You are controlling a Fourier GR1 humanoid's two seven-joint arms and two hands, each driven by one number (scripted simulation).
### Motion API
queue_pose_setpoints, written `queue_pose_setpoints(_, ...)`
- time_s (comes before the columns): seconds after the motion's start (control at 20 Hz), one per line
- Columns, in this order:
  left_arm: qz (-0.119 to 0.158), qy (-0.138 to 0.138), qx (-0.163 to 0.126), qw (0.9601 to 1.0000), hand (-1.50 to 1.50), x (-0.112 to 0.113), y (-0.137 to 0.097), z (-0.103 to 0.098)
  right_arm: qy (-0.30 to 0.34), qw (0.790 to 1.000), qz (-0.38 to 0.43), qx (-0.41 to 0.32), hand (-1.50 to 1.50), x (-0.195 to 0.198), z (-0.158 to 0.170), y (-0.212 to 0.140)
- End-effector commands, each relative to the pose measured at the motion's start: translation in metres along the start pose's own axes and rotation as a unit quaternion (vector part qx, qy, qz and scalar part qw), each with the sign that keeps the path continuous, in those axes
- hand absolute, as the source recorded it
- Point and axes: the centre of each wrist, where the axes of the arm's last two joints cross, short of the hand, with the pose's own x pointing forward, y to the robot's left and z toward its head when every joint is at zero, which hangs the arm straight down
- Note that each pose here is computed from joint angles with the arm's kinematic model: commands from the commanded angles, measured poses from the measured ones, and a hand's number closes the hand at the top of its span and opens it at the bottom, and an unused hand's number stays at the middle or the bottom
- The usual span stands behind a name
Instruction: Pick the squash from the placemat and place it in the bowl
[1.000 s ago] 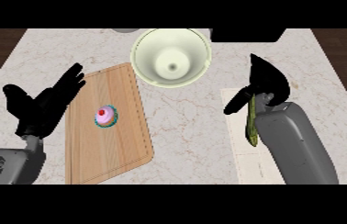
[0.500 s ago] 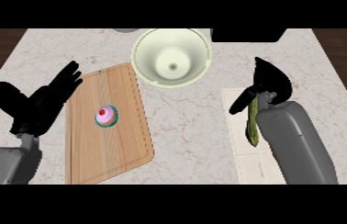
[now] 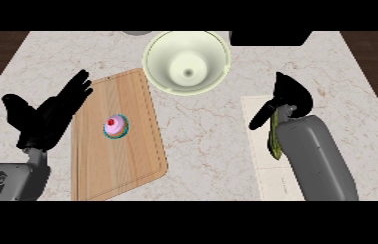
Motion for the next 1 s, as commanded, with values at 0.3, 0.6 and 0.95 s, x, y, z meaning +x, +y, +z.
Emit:
queue_pose_setpoints(0.3, 0.000, -0.001, 0.001, 1.0000, 0.00, 0.014, -0.011, -0.009, 0.076, 0.997, 0.019, 0.025, -1.50, -0.019, -0.024, 0.021)
queue_pose_setpoints(0.6, 0.001, 0.002, -0.009, 1.0000, 0.00, -0.003, 0.019, 0.007, 0.084, 0.996, 0.018, 0.030, -1.50, -0.036, -0.042, 0.017)
queue_pose_setpoints(0.95, -0.003, 0.000, -0.001, 1.0000, 0.00, 0.011, -0.017, -0.006, 0.090, 0.995, 0.013, 0.038, -1.50, -0.037, -0.052, 0.065)
